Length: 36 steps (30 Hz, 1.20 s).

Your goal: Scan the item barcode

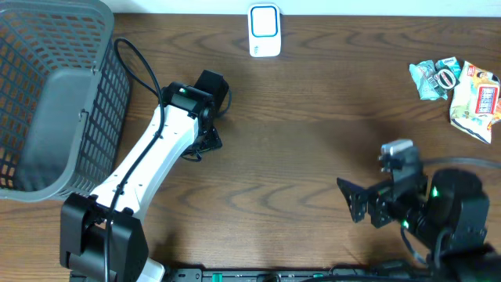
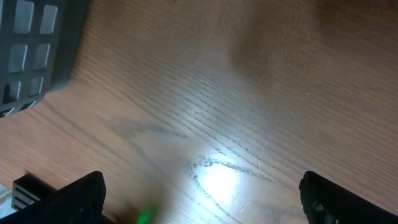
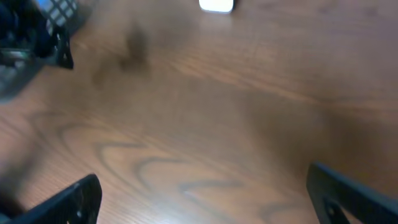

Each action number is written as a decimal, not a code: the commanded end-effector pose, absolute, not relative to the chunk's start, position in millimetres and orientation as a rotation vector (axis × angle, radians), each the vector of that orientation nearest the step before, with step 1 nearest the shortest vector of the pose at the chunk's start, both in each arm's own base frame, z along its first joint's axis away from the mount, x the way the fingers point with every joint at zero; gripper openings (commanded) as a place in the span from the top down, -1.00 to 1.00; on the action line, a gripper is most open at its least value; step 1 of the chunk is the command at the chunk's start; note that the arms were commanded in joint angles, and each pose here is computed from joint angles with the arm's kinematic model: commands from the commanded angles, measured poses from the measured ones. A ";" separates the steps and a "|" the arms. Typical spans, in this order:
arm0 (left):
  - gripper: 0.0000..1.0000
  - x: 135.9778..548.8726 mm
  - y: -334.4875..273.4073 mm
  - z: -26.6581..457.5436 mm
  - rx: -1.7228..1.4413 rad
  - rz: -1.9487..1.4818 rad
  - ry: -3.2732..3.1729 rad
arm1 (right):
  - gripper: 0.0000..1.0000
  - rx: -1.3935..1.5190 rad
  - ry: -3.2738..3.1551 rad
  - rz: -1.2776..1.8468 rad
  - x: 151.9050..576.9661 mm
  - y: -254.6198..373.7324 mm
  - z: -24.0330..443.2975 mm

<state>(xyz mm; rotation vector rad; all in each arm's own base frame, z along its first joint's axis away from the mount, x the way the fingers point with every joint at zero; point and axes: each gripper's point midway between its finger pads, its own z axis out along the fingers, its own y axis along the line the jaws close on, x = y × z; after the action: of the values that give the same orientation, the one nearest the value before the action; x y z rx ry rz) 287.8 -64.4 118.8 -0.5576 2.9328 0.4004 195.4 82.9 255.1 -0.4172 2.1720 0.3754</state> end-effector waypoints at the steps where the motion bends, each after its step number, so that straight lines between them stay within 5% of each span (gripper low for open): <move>1: -0.96 286.5 -60.2 119.9 -0.570 0.424 2.922 | -0.99 -0.534 2.082 0.292 187.7 79.7 244.2; 36: -0.95 286.5 -60.2 119.9 -0.570 0.424 2.922 | -0.99 -0.336 1.565 0.109 224.8 50.8 211.6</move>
<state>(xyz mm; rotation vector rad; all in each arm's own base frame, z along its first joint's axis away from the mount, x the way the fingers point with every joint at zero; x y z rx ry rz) 287.9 -64.4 118.8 -0.5576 2.9325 0.4001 218.7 59.9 221.1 -0.4273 1.5401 0.1007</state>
